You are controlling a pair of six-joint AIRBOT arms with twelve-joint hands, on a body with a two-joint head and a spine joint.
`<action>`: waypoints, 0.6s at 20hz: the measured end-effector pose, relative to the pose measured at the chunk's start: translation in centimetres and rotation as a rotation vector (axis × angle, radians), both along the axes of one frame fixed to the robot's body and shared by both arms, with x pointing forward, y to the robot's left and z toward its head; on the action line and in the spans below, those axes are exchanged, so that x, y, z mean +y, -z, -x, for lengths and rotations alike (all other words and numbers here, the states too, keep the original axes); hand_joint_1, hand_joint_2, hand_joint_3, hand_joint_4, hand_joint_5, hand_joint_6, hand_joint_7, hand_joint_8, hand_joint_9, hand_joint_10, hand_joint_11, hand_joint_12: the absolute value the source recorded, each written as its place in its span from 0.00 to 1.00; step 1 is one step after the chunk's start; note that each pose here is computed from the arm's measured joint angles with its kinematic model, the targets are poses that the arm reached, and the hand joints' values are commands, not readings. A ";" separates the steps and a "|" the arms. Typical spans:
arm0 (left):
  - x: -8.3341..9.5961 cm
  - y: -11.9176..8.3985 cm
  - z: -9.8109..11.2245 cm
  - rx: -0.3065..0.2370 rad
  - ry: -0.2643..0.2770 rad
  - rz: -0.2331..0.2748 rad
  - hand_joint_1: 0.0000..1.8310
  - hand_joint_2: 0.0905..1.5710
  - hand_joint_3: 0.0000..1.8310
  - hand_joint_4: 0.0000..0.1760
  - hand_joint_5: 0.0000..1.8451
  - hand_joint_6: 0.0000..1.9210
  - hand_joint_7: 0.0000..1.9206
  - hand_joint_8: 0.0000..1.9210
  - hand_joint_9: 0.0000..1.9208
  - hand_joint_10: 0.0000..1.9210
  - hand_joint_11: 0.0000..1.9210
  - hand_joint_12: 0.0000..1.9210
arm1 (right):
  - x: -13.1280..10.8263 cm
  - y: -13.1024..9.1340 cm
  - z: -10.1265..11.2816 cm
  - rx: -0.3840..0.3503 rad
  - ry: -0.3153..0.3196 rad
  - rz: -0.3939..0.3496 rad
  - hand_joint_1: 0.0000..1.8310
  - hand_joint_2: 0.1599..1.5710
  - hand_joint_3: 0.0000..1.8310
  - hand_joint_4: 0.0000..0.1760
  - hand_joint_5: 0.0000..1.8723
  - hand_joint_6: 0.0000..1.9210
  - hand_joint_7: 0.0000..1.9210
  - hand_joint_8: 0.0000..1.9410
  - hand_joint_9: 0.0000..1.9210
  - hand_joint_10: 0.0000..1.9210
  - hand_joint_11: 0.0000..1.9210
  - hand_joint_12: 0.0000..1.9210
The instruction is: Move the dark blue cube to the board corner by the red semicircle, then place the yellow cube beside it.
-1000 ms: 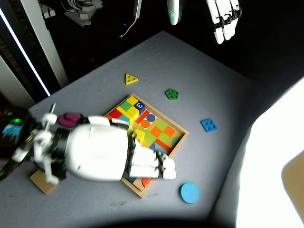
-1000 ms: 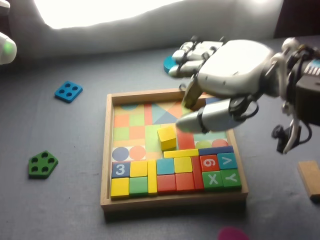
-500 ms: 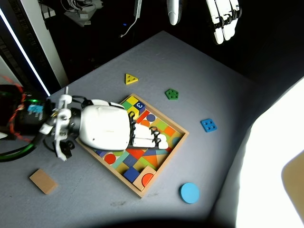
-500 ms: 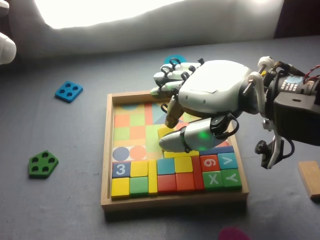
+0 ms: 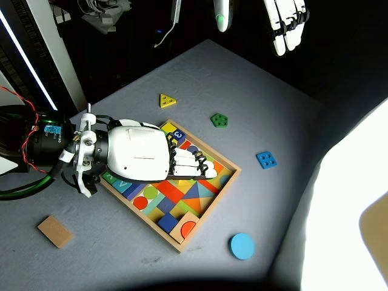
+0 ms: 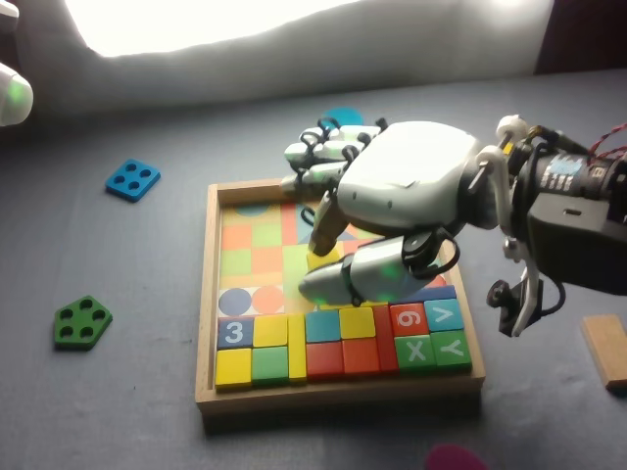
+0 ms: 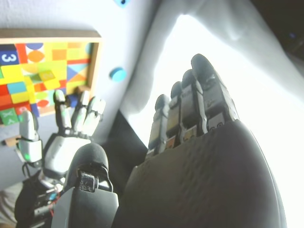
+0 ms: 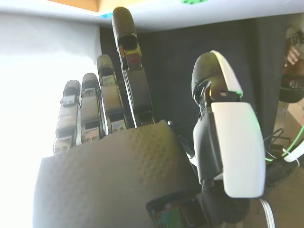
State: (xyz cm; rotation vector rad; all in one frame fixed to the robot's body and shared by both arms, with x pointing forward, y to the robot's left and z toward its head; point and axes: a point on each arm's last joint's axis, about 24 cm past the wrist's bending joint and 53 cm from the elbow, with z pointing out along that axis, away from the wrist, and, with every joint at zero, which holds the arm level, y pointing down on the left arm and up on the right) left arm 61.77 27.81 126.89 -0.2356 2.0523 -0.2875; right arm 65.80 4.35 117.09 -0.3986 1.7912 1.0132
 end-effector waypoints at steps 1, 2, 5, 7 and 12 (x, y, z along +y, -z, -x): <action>0.0 0.0 0.0 0.000 0.000 0.000 0.00 0.79 0.00 0.18 0.04 0.00 0.05 0.00 0.06 0.00 0.00 0.35 | 0.2 0.2 0.0 0.002 -0.002 0.001 0.00 0.75 0.00 0.00 0.45 0.00 0.11 0.00 0.00 0.00 0.00 0.00; 0.0 0.0 0.0 0.000 0.000 0.000 0.00 0.79 0.00 0.19 0.04 0.00 0.06 0.00 0.07 0.00 0.00 0.36 | 0.3 0.3 0.0 0.005 -0.003 0.003 0.00 0.74 0.00 0.00 0.46 0.01 0.12 0.00 0.01 0.00 0.00 0.00; 0.0 0.0 0.0 0.000 0.000 0.000 0.00 0.79 0.00 0.18 0.04 0.00 0.06 0.00 0.07 0.00 0.00 0.36 | 0.7 0.5 -0.5 0.003 -0.001 0.003 0.00 0.75 0.00 0.00 0.46 0.01 0.12 0.00 0.01 0.00 0.00 0.00; 0.0 0.0 0.0 0.000 0.000 0.000 0.00 0.79 0.00 0.18 0.04 0.00 0.05 0.00 0.06 0.00 0.00 0.36 | 0.7 0.5 -0.8 0.002 0.004 0.004 0.00 0.75 0.00 0.00 0.46 0.01 0.12 0.00 0.01 0.00 0.00 0.00; 0.0 0.0 0.0 0.001 0.001 0.002 0.00 0.79 0.00 0.18 0.04 0.00 0.05 0.00 0.06 0.00 0.00 0.33 | 0.4 1.8 -1.2 0.018 0.014 0.025 0.00 0.75 0.00 0.00 0.46 0.00 0.11 0.00 0.00 0.00 0.00 0.00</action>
